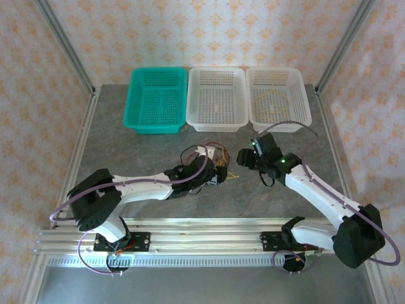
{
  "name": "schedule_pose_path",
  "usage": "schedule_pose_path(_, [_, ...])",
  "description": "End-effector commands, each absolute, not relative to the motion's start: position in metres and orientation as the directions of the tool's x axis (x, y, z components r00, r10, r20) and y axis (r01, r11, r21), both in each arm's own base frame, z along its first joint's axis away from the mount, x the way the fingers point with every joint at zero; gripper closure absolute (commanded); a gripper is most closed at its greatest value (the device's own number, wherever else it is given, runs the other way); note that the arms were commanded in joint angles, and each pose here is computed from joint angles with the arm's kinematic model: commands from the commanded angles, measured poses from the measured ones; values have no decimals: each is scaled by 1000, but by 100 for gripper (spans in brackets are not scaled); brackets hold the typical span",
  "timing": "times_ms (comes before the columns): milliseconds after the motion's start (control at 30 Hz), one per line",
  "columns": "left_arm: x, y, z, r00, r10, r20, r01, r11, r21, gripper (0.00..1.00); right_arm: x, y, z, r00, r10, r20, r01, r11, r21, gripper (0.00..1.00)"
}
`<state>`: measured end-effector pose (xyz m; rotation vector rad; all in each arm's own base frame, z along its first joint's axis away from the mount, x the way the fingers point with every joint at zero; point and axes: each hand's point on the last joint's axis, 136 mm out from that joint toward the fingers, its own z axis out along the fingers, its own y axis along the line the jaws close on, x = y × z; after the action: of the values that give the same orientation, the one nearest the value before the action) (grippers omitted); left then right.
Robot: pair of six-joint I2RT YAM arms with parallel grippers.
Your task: Untangle the cables
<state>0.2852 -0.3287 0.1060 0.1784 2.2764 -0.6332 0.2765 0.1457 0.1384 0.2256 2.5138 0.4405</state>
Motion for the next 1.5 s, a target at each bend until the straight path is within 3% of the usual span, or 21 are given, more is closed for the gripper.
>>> schedule_pose_path(0, [289, -319, 93, -719, -2, -695, 271, 920, -283, 49, 278, 136, 142, -789, 294, -540, 107, 930, 350, 41])
schedule_pose_path(100, [295, -317, 98, -698, 40, -715, 280, 934, -220, 65, 280, 132, 153, -758, 312, -573, 107, 926, 363, 41])
schedule_pose_path(300, [308, -313, 121, -652, 88, -753, 277, 952, -129, 85, 284, 126, 172, -700, 339, -629, 106, 920, 377, 42])
schedule_pose_path(567, [318, -303, 167, -571, 92, -815, 283, 955, -90, 100, 288, 121, 188, -632, 362, -685, 89, 912, 400, 38])
schedule_pose_path(733, [327, -287, 195, -529, 55, -847, 277, 954, -111, 100, 287, 138, 204, -627, 297, -720, -53, 906, 420, 29])
schedule_pose_path(900, [338, -266, 223, -506, -56, -861, 297, 925, -235, 100, 280, 164, 222, -590, 250, -767, -254, 845, 470, 20])
schedule_pose_path(1067, [342, -252, 249, -473, -135, -871, 347, 880, -324, 100, 285, 163, 229, -507, 271, -818, -291, 840, 459, 0])
schedule_pose_path(1200, [341, -248, 265, -450, -159, -879, 389, 851, -354, 100, 293, 155, 230, -455, 277, -846, -269, 863, 427, 1])
schedule_pose_path(1300, [341, -244, 275, -433, -183, -883, 411, 831, -374, 100, 294, 155, 235, -439, 249, -863, -282, 874, 396, 10])
schedule_pose_path(1467, [341, -236, 290, -417, -226, -880, 453, 788, -417, 100, 287, 181, 235, -436, 141, -889, -449, 822, 350, 11])
